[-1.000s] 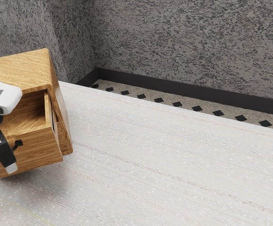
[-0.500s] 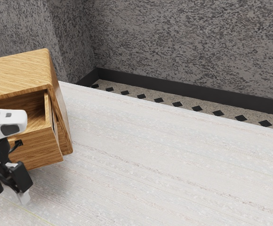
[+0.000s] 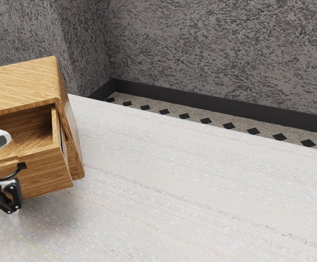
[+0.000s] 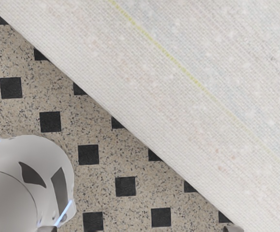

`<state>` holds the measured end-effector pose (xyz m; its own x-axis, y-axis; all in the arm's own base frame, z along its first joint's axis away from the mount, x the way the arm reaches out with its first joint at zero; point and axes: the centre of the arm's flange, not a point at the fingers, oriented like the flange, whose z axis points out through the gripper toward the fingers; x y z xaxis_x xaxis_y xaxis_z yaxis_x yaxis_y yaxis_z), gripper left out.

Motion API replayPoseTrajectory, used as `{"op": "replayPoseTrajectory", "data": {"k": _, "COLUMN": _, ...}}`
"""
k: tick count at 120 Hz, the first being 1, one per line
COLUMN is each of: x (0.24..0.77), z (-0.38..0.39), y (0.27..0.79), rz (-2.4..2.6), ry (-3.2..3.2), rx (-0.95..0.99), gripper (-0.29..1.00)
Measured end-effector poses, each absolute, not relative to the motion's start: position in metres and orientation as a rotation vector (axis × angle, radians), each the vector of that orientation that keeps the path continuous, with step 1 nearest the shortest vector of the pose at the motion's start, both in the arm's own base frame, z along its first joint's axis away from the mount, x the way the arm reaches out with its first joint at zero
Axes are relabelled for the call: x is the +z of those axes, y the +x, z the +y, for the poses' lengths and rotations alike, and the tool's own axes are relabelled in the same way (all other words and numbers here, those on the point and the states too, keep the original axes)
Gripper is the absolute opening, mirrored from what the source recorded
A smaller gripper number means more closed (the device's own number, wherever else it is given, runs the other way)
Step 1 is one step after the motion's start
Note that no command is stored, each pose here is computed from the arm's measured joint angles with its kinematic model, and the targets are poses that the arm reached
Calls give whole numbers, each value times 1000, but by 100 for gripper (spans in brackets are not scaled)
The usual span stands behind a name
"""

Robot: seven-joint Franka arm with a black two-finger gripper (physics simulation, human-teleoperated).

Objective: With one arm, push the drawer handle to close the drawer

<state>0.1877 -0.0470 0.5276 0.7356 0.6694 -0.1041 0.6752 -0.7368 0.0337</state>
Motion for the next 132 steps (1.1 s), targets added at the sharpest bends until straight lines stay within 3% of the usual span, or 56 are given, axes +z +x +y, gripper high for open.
{"op": "replayPoseTrajectory", "data": {"k": 16, "x": 526, "z": -29, "y": 197, "rz": 1244, "ry": 2818, "rx": -105, "gripper": 14}}
{"op": "replayPoseTrajectory", "data": {"k": 38, "x": 522, "z": -19, "y": 211, "rz": 1344, "ry": 2832, "rx": 16, "gripper": -1}}
{"op": "replayPoseTrajectory", "data": {"k": 75, "x": 514, "z": -13, "y": 227, "rz": 1405, "ry": 2860, "rx": 182, "gripper": -7}}
{"op": "replayPoseTrajectory", "data": {"k": 132, "x": 501, "z": 20, "y": 256, "rz": 1512, "ry": 2821, "rx": 237, "gripper": -8}}
